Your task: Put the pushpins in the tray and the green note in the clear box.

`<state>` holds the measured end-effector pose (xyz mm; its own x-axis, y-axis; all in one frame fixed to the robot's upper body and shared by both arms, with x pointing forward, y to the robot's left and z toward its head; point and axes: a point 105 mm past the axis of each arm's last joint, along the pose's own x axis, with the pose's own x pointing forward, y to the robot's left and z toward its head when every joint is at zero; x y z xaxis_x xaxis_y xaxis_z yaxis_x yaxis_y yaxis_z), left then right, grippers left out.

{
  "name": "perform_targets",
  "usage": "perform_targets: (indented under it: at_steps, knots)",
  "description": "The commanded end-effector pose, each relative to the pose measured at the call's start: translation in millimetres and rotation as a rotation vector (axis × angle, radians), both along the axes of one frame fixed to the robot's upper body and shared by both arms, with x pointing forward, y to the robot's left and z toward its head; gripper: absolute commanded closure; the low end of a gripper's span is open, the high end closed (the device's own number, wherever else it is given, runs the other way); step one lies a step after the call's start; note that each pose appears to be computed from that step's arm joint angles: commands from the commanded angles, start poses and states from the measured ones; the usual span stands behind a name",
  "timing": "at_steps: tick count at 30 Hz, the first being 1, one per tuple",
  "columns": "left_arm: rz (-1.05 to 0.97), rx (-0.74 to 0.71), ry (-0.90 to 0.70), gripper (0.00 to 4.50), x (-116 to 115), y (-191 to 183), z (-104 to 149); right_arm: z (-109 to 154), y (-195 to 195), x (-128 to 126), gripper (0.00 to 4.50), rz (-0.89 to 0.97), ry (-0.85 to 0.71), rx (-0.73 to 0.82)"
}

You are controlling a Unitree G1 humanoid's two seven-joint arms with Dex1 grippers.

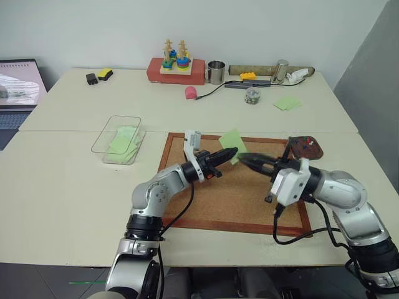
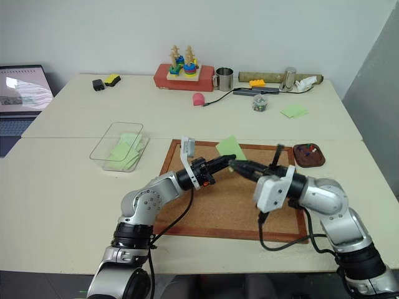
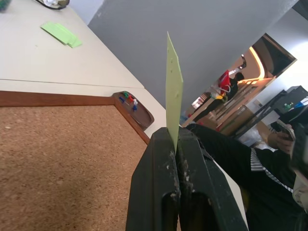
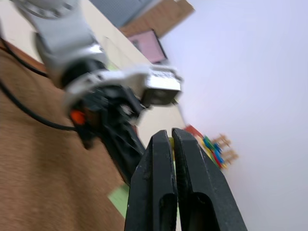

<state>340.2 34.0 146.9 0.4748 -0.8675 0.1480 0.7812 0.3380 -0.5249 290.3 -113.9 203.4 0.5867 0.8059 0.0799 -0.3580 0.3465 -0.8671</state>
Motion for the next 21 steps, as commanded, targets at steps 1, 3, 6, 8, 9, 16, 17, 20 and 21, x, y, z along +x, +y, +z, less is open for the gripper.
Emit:
perform_targets:
  at_steps: [1,3,6,8,9,16,17,20,21]
  knots:
    - [-0.004,-0.009,-0.103,4.47,-9,6,25,-2,-56,32,4.5,-0.304,0.043,0.078]
    - [-0.008,0.001,-0.126,4.47,-15,9,31,-11,-83,46,4.5,-0.446,0.094,0.118]
    - [-0.036,0.046,-0.16,4.47,-28,15,34,-35,-115,63,4.5,-0.611,0.193,0.141]
    - [-0.044,0.063,-0.167,4.47,-34,19,35,-46,-128,71,4.5,-0.677,0.229,0.155]
    - [-0.045,0.066,-0.167,4.47,-35,19,35,-51,-132,74,4.5,-0.696,0.249,0.154]
    - [-0.032,0.085,-0.169,4.47,-38,20,33,-72,-147,86,4.5,-0.763,0.342,0.193]
    - [-0.031,0.086,-0.169,4.47,-39,20,33,-74,-149,87,4.5,-0.772,0.35,0.203]
    - [-0.03,0.087,-0.168,4.5,-39,20,33,-76,-153,89,3.78,-0.788,0.365,0.235]
    - [-0.029,0.088,-0.168,4.5,-39,20,32,-76,-153,89,3.54,-0.788,0.366,0.238]
